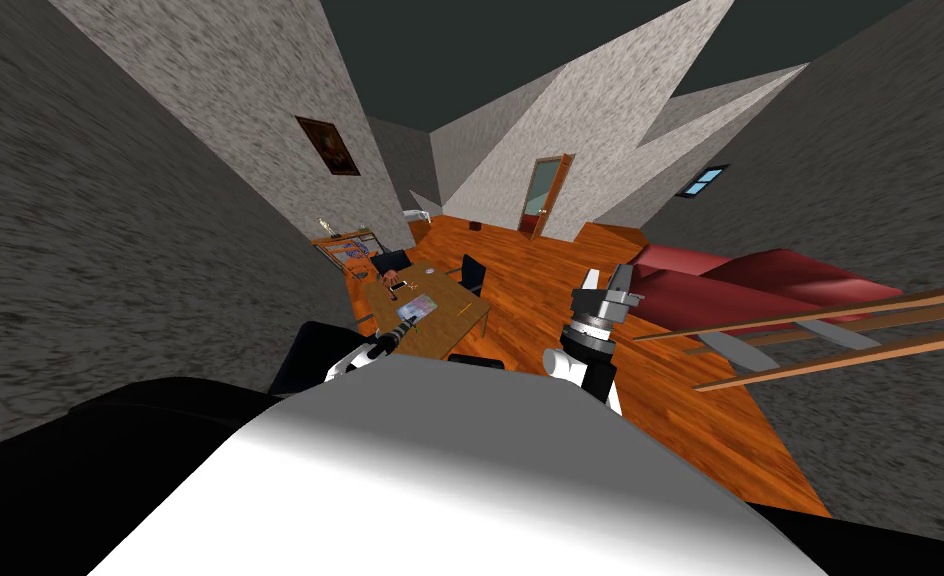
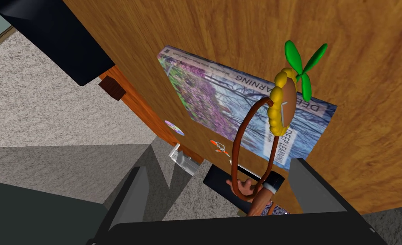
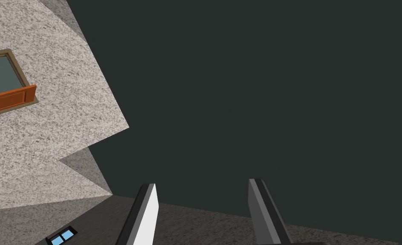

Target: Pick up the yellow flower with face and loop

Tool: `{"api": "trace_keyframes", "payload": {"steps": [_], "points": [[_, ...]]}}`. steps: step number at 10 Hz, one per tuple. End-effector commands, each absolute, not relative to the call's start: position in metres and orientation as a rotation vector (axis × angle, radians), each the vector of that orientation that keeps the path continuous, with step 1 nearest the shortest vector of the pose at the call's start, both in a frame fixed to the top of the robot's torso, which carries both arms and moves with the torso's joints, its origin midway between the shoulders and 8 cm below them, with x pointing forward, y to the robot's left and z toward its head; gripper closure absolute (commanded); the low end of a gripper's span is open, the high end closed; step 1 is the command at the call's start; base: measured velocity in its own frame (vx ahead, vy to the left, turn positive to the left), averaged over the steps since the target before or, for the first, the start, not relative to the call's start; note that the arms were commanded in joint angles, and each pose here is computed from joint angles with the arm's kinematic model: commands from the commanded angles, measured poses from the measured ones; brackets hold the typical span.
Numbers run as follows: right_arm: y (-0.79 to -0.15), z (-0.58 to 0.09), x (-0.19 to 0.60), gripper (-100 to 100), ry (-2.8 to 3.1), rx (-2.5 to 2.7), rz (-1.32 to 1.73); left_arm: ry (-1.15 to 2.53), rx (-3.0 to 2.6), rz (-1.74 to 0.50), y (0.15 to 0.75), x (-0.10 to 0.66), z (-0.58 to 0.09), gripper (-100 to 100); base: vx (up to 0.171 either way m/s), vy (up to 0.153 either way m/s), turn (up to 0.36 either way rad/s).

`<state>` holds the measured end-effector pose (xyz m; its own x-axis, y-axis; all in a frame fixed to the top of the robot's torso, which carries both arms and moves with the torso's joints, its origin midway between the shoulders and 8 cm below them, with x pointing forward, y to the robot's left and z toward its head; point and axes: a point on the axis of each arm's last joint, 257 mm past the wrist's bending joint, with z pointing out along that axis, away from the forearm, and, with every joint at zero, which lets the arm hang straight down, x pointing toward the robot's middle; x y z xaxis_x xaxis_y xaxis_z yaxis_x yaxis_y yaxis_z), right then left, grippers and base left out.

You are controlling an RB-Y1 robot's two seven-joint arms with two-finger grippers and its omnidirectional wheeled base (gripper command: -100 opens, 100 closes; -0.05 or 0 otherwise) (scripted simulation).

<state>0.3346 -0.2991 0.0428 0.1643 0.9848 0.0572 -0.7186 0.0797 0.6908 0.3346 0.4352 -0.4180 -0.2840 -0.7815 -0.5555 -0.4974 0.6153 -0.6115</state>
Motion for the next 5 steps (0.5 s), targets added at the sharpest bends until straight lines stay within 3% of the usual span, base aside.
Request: {"api": "trace_keyframes", "payload": {"steps": [1,2,5], "points": [[-0.2991,0.0428,0.3346,0,0.491,0.672,1.353,1.951,-1.013,-0.403,0.4352,0.3346,-0.4180,0,0.006,0.007,0.001],[-0.2991,0.0428,0.3346,0,0.491,0.672,1.353,1.944,-1.017,-0.400,0.4369,0.3377,-0.4226,-100,0.022,0.010,-0.042],[-0.2991,0.0428,0.3346,0,0.491,0.672,1.353,1.941,-1.021,-0.398,0.4381,0.3399,-0.4258,-100,0.029,0.011,-0.034]]}}
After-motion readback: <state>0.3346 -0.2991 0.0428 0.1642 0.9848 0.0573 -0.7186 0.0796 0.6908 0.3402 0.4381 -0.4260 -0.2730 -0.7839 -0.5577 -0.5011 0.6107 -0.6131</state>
